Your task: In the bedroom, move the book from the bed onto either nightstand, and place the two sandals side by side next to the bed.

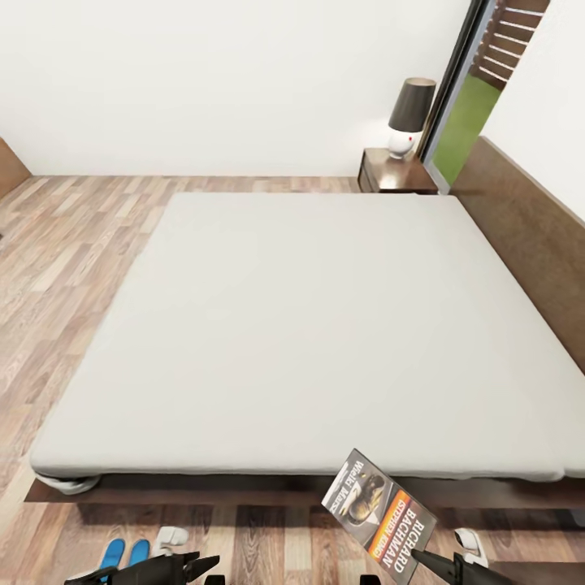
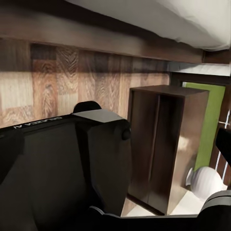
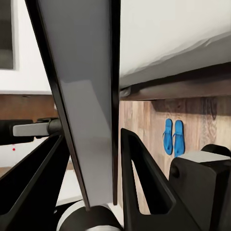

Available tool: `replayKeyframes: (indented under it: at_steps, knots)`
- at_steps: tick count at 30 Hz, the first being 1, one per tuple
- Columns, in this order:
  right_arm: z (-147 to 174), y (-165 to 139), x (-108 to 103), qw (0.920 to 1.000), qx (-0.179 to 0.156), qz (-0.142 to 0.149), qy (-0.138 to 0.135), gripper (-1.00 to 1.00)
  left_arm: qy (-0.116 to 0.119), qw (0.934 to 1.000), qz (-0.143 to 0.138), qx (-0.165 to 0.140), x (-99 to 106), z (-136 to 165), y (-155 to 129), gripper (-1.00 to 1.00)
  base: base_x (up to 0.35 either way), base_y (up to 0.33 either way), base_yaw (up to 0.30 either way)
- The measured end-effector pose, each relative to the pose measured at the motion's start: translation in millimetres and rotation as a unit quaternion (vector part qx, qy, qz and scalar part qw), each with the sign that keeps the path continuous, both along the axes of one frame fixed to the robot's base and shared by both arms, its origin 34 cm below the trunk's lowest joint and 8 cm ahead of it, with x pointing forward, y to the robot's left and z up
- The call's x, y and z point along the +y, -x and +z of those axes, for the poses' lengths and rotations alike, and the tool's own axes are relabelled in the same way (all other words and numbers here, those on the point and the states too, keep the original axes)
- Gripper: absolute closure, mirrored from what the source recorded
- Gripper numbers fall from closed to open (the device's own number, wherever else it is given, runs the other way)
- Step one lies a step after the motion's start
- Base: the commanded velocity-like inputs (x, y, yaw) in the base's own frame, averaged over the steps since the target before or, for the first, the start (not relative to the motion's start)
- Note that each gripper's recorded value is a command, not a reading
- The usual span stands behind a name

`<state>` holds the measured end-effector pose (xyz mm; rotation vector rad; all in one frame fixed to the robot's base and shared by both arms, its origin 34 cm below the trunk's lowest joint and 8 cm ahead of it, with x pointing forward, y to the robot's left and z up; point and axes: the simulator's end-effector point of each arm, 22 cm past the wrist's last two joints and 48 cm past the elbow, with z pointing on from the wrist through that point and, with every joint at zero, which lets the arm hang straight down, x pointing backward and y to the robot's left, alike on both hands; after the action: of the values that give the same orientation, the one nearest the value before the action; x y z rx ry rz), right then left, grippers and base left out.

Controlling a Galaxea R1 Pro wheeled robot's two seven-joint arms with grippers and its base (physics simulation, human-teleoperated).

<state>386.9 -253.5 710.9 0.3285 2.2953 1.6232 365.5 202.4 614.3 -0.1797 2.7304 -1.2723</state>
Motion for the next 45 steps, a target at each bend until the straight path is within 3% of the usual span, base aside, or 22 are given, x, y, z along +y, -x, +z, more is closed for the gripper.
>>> replayKeyframes:
  at_steps: [45]
  knots:
    - [-2.5,2.7,-1.2,1.0,0.006,-0.002,0.004,1.0,-0.001,1.0,0.0,0.0,0.2,-0.3,0.0,-1.0,0.0,0.0,0.293]
